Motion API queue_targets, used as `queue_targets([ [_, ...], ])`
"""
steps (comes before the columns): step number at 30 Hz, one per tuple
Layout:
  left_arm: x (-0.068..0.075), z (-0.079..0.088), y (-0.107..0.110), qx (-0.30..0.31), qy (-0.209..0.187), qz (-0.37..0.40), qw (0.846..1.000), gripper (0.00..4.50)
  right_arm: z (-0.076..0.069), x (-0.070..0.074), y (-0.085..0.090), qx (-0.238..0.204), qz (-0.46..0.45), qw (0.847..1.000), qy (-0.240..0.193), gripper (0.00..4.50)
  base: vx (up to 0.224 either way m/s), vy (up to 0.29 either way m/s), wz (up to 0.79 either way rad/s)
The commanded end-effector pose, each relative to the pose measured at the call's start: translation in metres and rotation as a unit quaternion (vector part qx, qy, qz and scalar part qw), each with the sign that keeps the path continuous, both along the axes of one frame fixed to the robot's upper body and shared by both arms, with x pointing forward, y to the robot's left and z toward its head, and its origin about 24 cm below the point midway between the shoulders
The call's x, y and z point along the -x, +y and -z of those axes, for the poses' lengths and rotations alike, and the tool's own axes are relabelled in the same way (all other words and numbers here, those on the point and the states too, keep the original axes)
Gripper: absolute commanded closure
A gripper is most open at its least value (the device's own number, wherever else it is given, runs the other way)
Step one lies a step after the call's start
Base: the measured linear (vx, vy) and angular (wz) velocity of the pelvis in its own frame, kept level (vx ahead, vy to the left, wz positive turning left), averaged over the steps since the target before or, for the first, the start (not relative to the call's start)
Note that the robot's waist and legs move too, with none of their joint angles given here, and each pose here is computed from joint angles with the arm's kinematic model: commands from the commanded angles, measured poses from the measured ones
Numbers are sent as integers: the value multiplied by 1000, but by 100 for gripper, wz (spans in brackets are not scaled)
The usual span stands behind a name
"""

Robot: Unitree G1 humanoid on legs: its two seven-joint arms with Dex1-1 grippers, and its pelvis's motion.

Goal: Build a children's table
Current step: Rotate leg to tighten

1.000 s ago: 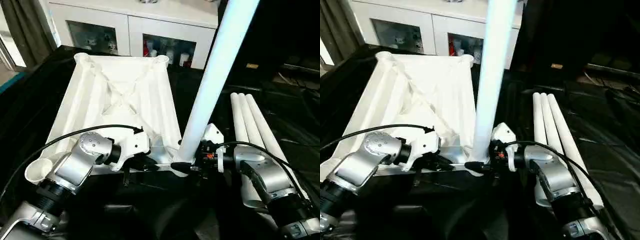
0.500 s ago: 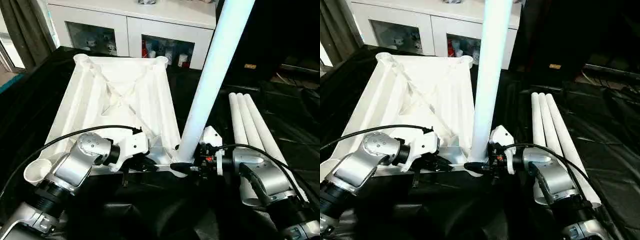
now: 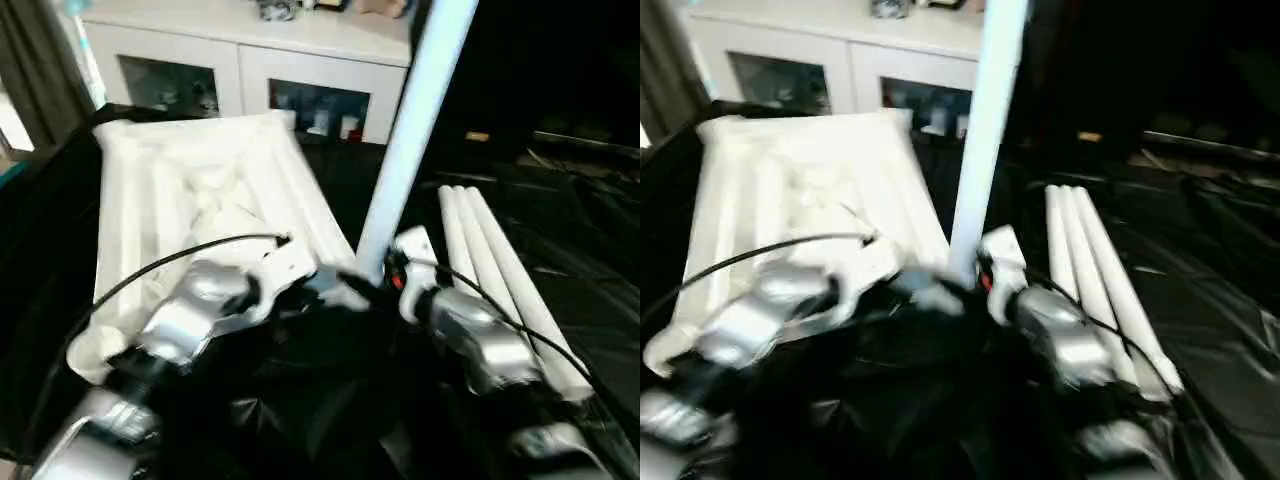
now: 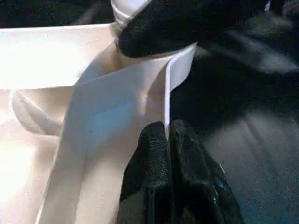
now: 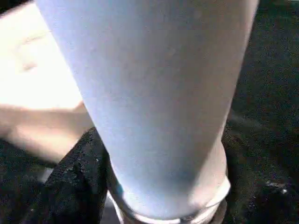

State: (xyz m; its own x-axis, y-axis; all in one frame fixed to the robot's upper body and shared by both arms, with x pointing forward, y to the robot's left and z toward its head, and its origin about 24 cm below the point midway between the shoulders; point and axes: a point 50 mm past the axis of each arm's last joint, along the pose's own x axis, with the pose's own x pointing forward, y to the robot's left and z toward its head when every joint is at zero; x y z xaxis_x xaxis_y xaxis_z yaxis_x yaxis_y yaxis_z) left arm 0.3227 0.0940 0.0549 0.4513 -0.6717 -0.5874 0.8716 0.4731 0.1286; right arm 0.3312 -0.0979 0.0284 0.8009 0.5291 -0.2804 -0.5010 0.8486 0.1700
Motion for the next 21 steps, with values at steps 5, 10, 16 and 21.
queue_targets([
  [5, -4, 3, -26, -10, -6, -37, 999, 450, 32, 9, 22, 27, 41, 996, 74, 169, 0, 0, 0],
  [10, -6, 0, -35, -1, -12, -25, 1000, 450, 24, 7, 32, 2, 17, 998, 57, 97, 0, 0, 0],
  [16, -2, -1, -29, 6, -9, 2, 1000, 450, 12, 2, 24, -9, -3, 1000, 19, 63, 0, 0, 0],
  [21, 9, 0, -13, 15, 7, 63, 998, 450, -3, 11, 2, -5, -112, 993, -20, 63, 0, 0, 0],
])
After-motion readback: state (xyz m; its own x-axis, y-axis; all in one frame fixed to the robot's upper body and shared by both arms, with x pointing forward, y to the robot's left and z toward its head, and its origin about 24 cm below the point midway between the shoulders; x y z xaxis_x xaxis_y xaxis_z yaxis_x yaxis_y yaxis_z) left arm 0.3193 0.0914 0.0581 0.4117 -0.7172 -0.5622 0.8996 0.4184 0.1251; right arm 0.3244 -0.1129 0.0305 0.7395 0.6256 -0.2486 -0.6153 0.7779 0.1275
